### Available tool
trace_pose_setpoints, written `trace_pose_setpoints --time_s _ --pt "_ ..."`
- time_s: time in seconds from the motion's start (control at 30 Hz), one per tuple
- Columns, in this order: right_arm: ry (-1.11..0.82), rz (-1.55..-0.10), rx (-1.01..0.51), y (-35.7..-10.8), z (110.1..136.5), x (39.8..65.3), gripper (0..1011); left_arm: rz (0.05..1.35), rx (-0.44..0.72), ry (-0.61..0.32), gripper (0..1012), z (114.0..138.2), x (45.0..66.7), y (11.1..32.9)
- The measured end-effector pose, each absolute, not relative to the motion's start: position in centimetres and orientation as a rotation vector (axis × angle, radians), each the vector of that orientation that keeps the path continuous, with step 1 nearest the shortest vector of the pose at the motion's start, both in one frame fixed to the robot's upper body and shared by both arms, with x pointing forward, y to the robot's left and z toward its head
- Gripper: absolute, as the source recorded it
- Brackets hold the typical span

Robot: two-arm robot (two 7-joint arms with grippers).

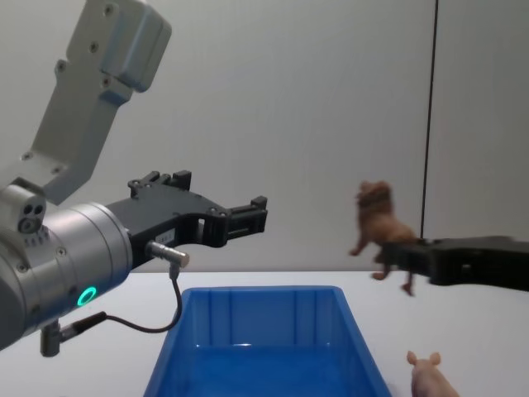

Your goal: Pick up the two dolls from the table and place them into the box.

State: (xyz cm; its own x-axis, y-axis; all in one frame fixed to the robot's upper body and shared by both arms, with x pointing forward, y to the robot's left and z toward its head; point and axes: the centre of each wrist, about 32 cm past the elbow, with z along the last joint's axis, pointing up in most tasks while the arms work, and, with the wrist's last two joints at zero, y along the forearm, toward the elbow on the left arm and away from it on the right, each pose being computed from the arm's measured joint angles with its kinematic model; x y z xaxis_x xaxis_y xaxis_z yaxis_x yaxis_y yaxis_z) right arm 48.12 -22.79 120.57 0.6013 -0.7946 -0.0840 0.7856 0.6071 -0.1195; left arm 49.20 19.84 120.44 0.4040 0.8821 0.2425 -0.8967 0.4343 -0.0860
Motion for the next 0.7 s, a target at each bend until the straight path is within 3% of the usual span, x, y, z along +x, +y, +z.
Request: trace_pose_setpoints --time_s 0.2,0.3,0.7 --pt "0.166 -0.850 -0.089 -21.0 120.7 49.2 306 1.124 0.061 -0.268 1003 120.4 49.2 19.8" --pt "0.177 -0.823 -0.094 -20.3 120.8 49.6 436 1.124 0.061 -0.268 1003 120.4 49.2 19.8" --pt "0.191 -0.797 -0.100 -19.6 120.7 50.0 795 1.124 0.061 -0.268 1003 120.4 49.2 19.8"
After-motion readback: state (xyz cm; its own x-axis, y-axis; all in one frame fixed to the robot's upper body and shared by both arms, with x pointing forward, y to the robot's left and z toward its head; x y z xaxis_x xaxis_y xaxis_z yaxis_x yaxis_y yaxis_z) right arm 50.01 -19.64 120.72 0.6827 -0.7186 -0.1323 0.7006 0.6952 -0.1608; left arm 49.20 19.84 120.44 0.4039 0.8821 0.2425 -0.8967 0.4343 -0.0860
